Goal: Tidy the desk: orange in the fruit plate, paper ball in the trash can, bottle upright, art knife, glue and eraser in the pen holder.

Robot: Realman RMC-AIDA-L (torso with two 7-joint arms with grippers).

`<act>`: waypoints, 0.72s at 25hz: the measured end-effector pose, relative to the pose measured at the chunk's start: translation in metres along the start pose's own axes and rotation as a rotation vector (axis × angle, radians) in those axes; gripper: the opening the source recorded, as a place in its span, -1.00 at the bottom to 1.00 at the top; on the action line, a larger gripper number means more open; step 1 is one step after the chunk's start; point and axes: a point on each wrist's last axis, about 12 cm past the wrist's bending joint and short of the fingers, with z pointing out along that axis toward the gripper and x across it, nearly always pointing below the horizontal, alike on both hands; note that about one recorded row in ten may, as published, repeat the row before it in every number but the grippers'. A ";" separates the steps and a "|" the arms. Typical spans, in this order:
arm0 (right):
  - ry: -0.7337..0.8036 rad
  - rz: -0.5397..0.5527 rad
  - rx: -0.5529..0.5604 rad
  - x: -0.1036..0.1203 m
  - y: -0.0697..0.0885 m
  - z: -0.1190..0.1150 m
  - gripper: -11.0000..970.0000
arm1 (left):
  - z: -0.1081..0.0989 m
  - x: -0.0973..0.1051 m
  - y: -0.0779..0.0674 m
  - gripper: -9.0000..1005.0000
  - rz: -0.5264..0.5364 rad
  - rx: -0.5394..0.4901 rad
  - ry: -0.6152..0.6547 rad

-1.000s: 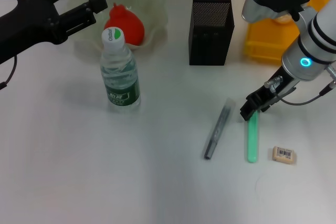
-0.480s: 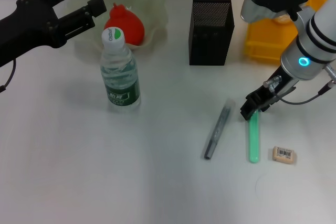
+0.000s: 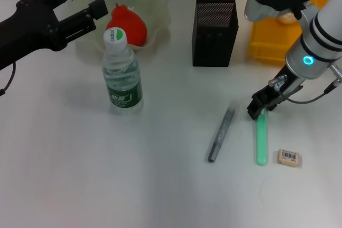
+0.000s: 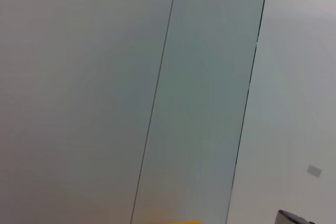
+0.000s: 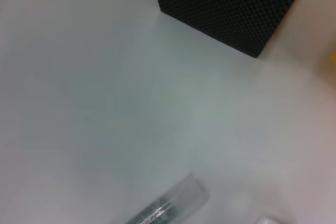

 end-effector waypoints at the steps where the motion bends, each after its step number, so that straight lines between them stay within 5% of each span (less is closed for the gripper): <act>1: 0.000 0.000 0.000 0.000 0.000 0.000 0.00 | 0.000 0.000 0.000 0.48 0.000 0.000 0.000; 8: -0.003 -0.003 0.003 -0.001 0.000 -0.001 0.00 | -0.001 0.000 0.000 0.48 -0.002 -0.002 -0.001; 13: -0.012 -0.001 0.006 -0.002 0.000 0.000 -0.31 | -0.001 0.000 0.000 0.48 -0.003 0.000 -0.003; 18: -0.020 0.002 0.007 -0.002 -0.001 0.001 -0.34 | -0.001 0.000 0.000 0.48 -0.002 0.000 -0.004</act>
